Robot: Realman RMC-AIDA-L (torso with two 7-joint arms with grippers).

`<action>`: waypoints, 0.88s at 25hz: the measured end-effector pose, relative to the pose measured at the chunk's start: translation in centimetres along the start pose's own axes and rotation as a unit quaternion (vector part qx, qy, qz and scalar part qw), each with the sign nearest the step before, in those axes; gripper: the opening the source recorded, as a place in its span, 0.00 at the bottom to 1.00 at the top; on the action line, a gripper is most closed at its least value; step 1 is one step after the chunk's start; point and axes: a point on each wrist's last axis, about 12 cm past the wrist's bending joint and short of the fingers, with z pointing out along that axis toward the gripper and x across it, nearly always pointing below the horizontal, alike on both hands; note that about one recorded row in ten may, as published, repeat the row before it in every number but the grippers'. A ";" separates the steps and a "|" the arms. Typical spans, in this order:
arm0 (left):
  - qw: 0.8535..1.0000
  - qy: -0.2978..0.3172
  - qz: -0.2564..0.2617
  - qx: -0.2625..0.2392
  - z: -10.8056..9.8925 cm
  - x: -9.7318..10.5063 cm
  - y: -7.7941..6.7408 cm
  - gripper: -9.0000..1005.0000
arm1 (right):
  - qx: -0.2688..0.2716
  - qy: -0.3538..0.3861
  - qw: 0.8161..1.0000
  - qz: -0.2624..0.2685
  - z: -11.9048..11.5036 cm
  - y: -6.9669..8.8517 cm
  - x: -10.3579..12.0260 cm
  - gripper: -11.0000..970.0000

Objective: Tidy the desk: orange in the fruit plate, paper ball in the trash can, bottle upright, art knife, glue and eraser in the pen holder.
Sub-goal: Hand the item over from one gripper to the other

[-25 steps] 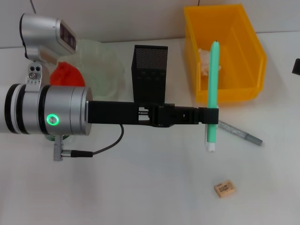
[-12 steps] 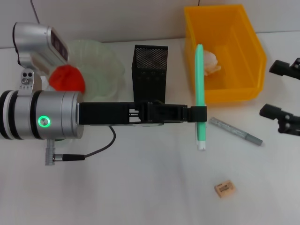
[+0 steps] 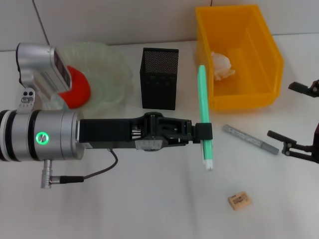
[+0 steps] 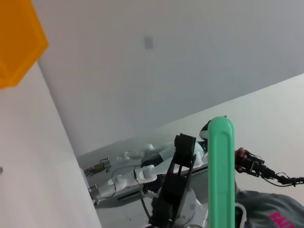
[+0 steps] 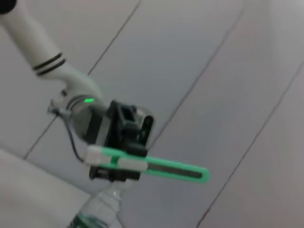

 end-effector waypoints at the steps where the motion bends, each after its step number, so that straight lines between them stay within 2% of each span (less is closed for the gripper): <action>1: 1.000 0.001 -0.004 0.000 0.0 0.1 0.0 0.20 | -0.001 0.001 1.000 -0.019 0.0 0.3 0.1 0.70; 4: 1.000 -0.001 -0.022 -0.001 -0.2 0.6 0.3 0.20 | 0.001 -0.002 0.998 -0.066 0.3 1.2 0.5 0.70; 5: 1.000 -0.003 -0.026 -0.002 -0.2 0.8 0.4 0.20 | 0.010 -0.005 0.994 -0.105 0.4 1.9 0.6 0.70; 6: 1.000 -0.005 -0.030 -0.003 -0.3 1.0 0.6 0.20 | 0.010 -0.005 0.994 -0.105 0.4 1.9 0.6 0.70; 10: 0.999 -0.013 -0.038 -0.007 -0.5 1.5 1.0 0.20 | 0.036 -0.012 0.980 -0.195 0.9 3.5 1.0 0.70; 16: 0.999 -0.009 -0.050 -0.018 -0.4 2.0 1.7 0.20 | 0.027 -0.015 0.973 -0.227 1.8 3.7 1.3 0.70; 22: 0.998 0.020 -0.049 -0.041 -0.3 2.2 1.9 0.20 | -0.007 -0.006 0.962 -0.272 2.9 3.8 2.0 0.70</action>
